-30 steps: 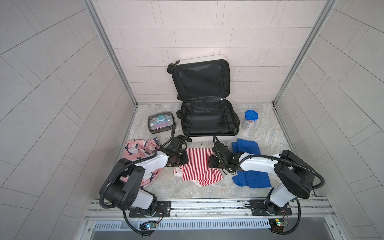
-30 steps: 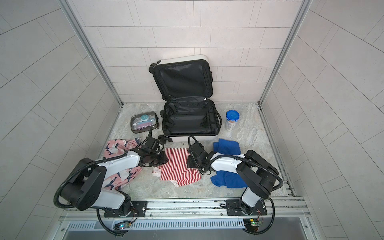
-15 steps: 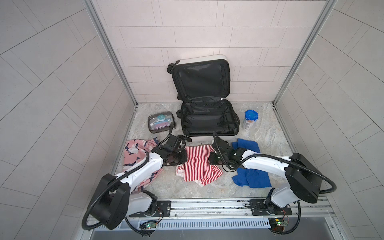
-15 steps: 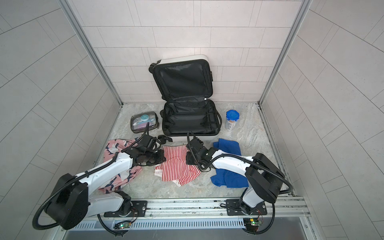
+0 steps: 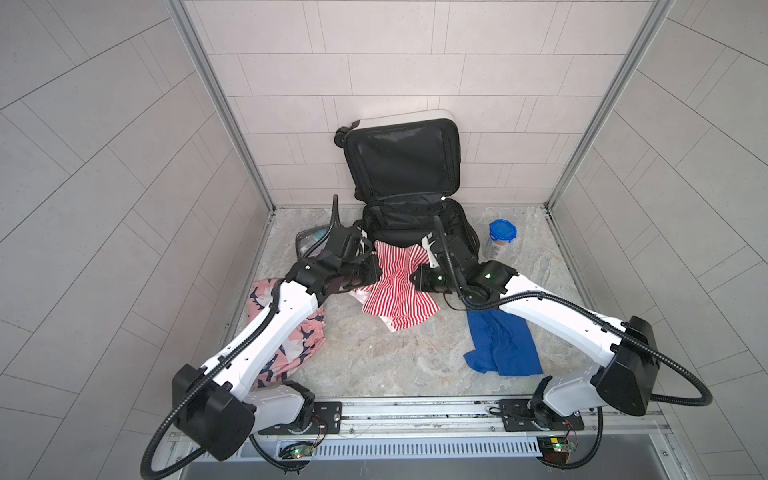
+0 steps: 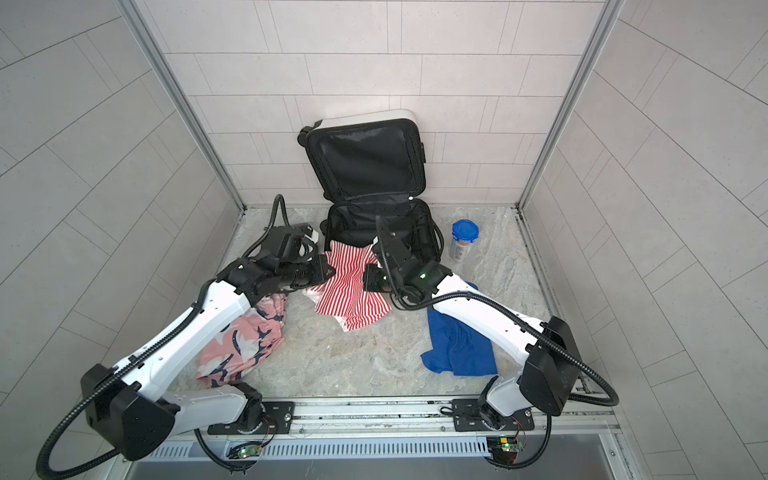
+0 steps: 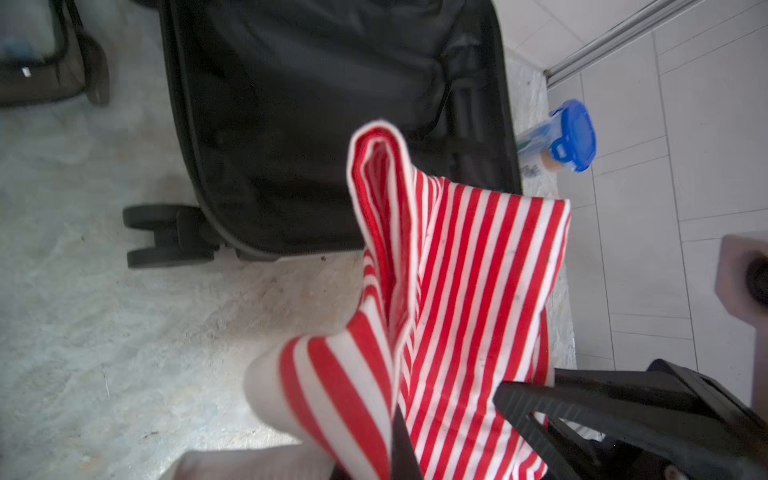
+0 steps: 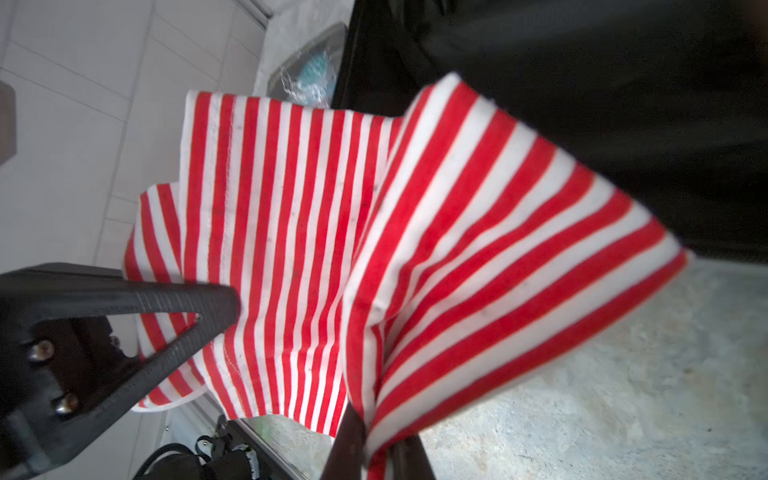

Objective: Pack the luggage
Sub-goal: 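Lift the striped shirt with both grippers and carry it into the suitcase, then lower the shirt into the suitcase and open both grippers, then raise both grippers out of the suitcase and draw them back, then move both grippers down toward the blue shirt on the floor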

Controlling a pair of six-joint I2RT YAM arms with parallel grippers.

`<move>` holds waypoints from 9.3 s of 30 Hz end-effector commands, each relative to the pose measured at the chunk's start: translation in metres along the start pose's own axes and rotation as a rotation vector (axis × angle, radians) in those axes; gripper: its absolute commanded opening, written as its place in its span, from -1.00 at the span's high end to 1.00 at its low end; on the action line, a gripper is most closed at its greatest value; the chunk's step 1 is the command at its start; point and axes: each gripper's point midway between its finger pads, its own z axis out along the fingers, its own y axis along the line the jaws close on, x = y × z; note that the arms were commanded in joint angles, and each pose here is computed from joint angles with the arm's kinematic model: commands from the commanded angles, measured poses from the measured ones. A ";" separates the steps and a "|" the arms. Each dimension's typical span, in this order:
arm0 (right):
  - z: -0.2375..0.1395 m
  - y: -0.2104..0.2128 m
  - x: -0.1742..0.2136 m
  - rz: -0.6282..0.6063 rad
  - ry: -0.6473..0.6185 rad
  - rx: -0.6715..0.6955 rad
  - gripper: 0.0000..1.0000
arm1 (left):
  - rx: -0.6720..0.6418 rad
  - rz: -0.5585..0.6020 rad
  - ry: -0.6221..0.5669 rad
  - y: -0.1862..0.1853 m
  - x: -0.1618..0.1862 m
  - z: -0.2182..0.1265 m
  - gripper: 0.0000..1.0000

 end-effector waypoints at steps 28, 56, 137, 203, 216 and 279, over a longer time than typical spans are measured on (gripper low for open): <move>0.119 -0.160 -0.166 0.174 0.066 0.155 1.00 | -0.148 -0.027 -0.021 0.052 -0.137 0.213 1.00; 0.027 -0.161 -0.219 0.056 -0.096 0.392 -0.30 | -0.258 0.009 -0.191 0.049 -0.188 0.122 -0.19; 0.058 -0.223 -0.200 0.119 0.027 0.430 -0.34 | -0.103 -0.074 0.065 0.092 -0.106 0.262 1.00; -0.073 -0.174 -0.155 0.004 -0.049 0.432 -0.36 | -0.134 0.013 -0.195 0.037 -0.159 0.095 -0.26; -0.068 -0.249 0.045 0.201 0.122 0.538 -0.35 | -0.170 0.166 -0.114 0.022 -0.013 0.036 -0.27; 0.021 -0.186 0.065 -0.154 0.225 0.421 -0.48 | -0.049 -0.333 0.346 0.090 0.227 0.030 -0.35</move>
